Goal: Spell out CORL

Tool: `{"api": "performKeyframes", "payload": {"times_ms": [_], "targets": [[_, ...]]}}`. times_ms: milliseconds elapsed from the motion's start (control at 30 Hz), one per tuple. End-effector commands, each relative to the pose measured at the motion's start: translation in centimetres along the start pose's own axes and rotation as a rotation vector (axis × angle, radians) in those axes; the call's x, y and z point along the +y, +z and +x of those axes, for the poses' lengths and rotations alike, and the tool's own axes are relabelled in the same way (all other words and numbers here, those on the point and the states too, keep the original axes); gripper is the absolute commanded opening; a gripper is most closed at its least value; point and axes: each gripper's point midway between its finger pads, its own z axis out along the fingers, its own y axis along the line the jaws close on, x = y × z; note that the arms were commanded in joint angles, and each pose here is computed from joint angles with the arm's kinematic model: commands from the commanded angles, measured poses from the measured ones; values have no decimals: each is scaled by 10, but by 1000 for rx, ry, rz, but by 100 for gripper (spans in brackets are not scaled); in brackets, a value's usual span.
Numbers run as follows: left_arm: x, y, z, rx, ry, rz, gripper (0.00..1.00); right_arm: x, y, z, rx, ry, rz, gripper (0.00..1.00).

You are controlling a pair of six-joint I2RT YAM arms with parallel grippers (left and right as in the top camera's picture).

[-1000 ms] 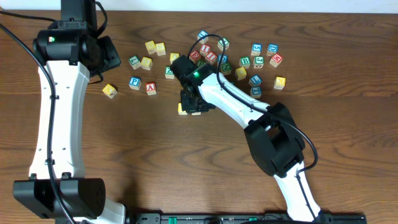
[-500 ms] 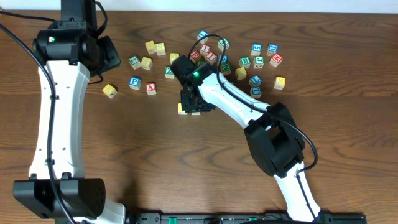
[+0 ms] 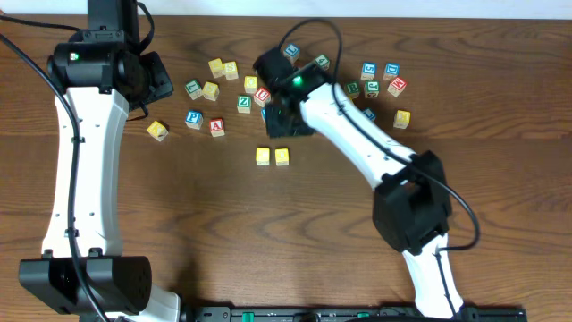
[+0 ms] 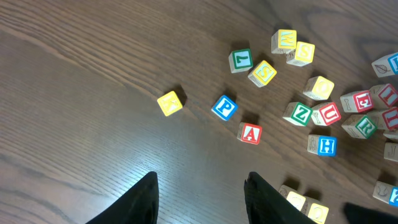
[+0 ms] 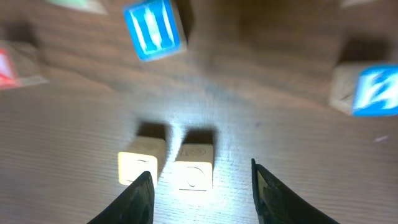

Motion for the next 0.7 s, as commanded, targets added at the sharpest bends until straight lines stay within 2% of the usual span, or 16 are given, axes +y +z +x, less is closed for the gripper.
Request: {"api": "performKeyframes", "payload": {"times_ms": [0,200,367,667], "targets": [[2,-3,-3,-12,6,-6,44,-16,-53,-38,-131,6,-34,45],[-2,-3,-2,-4,7,15,44,-80,-92,-70,-201,86,-49,46],[-25,2,1,5,38,70,44,-122,-101,-81,-210,158,-32,48],[-143,39,20,26,296,199,44,-169,-103,-84,-194,241,-1,52]]}}
